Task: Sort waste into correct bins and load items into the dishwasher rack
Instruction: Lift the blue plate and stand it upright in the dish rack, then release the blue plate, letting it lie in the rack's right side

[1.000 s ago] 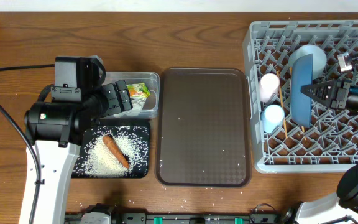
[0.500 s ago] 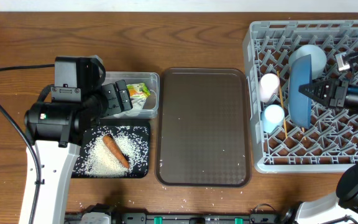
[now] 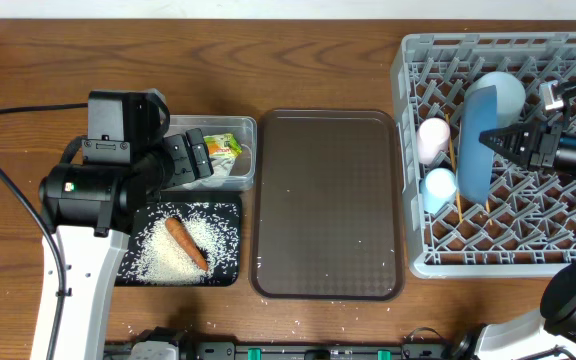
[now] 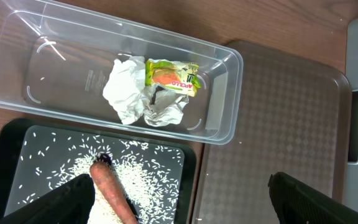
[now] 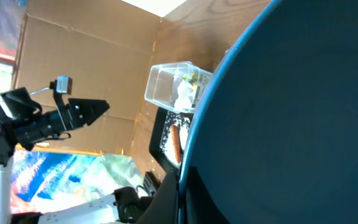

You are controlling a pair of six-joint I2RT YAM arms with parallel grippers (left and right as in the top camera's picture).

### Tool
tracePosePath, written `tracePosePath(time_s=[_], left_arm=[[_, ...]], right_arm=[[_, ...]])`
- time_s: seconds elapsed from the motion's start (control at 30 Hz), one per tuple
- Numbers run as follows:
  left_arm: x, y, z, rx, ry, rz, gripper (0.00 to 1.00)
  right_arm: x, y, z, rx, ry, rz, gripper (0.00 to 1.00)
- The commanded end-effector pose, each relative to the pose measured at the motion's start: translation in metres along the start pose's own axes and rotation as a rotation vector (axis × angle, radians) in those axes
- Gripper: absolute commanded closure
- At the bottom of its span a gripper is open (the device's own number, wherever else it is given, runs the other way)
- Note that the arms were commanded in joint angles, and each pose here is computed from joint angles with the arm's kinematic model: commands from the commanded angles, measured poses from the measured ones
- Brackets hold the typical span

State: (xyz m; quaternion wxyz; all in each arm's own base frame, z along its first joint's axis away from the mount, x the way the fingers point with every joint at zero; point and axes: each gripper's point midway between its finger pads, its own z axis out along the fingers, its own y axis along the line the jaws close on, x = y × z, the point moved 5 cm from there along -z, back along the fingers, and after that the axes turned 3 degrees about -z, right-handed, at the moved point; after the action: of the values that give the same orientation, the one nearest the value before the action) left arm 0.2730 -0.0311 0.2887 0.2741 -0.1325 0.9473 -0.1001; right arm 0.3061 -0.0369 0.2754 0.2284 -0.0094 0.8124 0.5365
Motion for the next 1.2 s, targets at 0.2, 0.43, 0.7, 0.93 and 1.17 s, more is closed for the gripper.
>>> tracePosePath(time_s=[0.2, 0.43, 0.7, 0.93, 1.17], left_arm=[[0.001, 0.001, 0.001, -0.009, 0.000, 0.002, 0.08], [0.001, 0.001, 0.001, -0.009, 0.000, 0.002, 0.08], [0.001, 0.001, 0.001, -0.009, 0.000, 0.002, 0.08], [0.001, 0.001, 0.001, -0.010, 0.000, 0.002, 0.08], [0.001, 0.001, 0.001, -0.009, 0.000, 0.002, 0.08]], right_arm=[[0.005, -0.021, -0.034, 0.109, -0.039, 0.070, 0.99], [0.008, -0.029, -0.048, 0.111, -0.094, 0.092, 0.99], [0.018, -0.044, -0.062, 0.205, -0.061, 0.125, 0.99], [0.026, -0.080, -0.114, 0.394, -0.190, 0.378, 0.96], [0.031, -0.094, -0.147, 0.449, -0.318, 0.501, 0.79]])
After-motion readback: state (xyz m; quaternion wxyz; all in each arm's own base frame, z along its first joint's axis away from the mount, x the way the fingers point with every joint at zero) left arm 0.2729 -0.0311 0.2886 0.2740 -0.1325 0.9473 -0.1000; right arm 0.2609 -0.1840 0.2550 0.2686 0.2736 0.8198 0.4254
